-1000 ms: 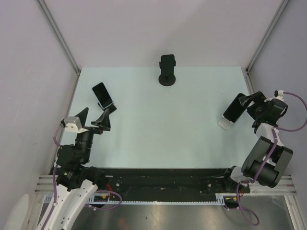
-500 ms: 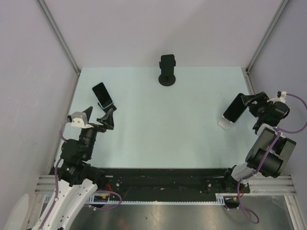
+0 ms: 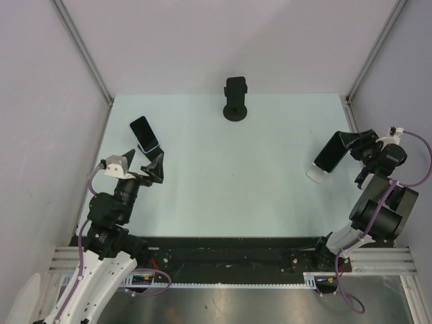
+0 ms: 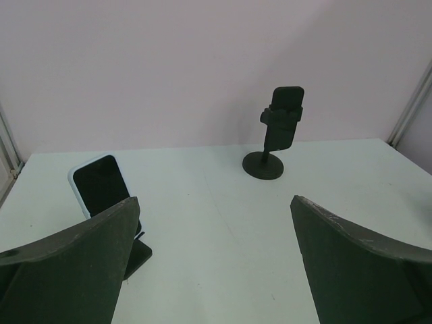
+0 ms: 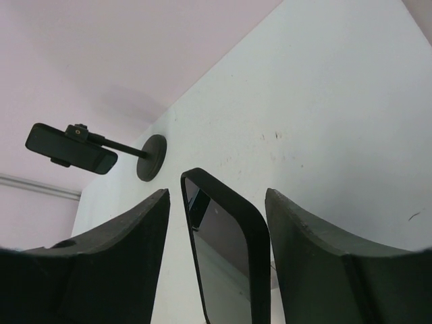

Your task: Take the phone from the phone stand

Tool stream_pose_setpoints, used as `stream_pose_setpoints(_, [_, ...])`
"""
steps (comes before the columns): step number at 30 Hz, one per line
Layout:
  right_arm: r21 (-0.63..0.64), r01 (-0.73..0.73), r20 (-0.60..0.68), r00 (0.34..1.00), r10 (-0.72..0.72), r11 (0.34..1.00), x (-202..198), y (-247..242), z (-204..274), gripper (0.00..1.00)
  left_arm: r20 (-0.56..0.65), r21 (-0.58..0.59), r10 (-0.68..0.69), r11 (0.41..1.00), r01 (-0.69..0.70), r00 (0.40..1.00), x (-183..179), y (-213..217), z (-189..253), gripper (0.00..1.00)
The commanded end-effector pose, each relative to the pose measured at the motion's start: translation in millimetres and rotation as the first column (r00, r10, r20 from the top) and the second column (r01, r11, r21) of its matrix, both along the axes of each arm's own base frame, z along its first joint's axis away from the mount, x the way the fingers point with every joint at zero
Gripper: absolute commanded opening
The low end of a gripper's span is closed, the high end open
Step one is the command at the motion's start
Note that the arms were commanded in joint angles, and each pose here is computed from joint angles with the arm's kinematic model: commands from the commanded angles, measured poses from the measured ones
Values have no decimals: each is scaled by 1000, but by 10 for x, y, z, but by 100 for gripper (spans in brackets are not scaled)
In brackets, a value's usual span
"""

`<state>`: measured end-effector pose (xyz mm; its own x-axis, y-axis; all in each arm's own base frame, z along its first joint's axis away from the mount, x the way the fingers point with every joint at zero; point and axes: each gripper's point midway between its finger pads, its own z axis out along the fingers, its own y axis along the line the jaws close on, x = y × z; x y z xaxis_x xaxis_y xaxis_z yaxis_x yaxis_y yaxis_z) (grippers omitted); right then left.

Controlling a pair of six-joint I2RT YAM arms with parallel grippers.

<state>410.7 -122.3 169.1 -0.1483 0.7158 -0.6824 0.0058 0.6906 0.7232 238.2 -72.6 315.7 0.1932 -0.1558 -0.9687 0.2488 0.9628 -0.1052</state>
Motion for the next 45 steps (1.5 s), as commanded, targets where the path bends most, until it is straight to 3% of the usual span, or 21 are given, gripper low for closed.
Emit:
stream_pose_setpoints(1, [-25,-37,61,997,38,999,23,19,99,61,12,48,-23,999,23,1000,15,-55,-24,100])
stream_pose_setpoints(10, [-46,-59,77,995,63,997,-20,72,209,38,17,48,-24,999,24,1000,9,-55,-13,100])
stream_pose_setpoints(20, [-96,-70,126,989,81,993,-119,162,528,1,22,48,-29,998,28,999,-1,-59,-6,100])
stream_pose_setpoints(28, [-146,-74,206,973,103,987,-239,339,961,0,18,42,-43,998,42,999,1,-89,-8,100])
stream_pose_setpoints(35, [-131,-147,215,961,173,980,-241,834,1129,0,-29,1,-85,996,85,996,58,-198,-42,100])
stream_pose_setpoints(45, [-57,-332,147,930,337,941,-233,1854,1042,0,-271,-61,-273,962,267,923,243,-685,-290,100])
